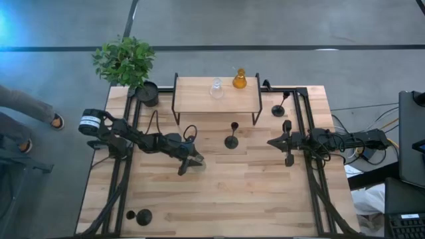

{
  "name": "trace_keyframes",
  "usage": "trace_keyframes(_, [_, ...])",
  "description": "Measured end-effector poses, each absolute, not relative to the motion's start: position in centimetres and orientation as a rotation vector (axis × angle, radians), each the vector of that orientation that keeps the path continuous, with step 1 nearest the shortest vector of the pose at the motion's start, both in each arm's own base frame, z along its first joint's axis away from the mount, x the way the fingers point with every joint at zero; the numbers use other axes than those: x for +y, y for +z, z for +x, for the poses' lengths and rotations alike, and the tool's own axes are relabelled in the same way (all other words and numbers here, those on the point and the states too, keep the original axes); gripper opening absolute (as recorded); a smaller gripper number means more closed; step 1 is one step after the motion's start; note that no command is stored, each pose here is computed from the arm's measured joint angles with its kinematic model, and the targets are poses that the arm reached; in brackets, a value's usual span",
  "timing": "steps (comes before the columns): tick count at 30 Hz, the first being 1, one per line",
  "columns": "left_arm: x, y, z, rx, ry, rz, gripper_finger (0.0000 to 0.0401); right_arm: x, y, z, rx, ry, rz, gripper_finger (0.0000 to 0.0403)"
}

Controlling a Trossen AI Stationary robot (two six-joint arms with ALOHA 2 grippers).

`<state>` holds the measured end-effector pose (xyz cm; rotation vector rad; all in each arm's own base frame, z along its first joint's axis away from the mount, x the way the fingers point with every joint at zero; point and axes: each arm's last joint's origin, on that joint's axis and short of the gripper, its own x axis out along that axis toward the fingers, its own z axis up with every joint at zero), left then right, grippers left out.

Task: Pick & Place candle stick holders
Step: Put the green candle holder on the shelf

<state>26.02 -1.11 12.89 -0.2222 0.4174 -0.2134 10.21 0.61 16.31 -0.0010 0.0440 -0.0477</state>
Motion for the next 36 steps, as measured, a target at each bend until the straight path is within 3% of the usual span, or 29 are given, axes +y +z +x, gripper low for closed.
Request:
trace_keyframes(11, [-1.1,15.2,27.0,0.342,-0.212,-0.292,0.0145,0.6,16.3,10.2,0.044,-0.047,-0.003,0.0008])
trace_keyframes(23, [-0.9,22.4,27.0,0.257,-0.17,-0.245,0.0139,0.6,16.3,10.2,0.044,-0.047,-0.01,0.0008])
trace_keyframes(31, [0.7,28.9,25.9,0.281,0.161,-0.039,0.0141,0.6,16.3,10.2,0.044,-0.048,-0.011,0.0008])
trace_keyframes(36, [3.2,31.6,25.2,0.246,0.374,-0.017,0.0141,0.6,16.3,10.2,0.044,-0.047,-0.001,0.0008])
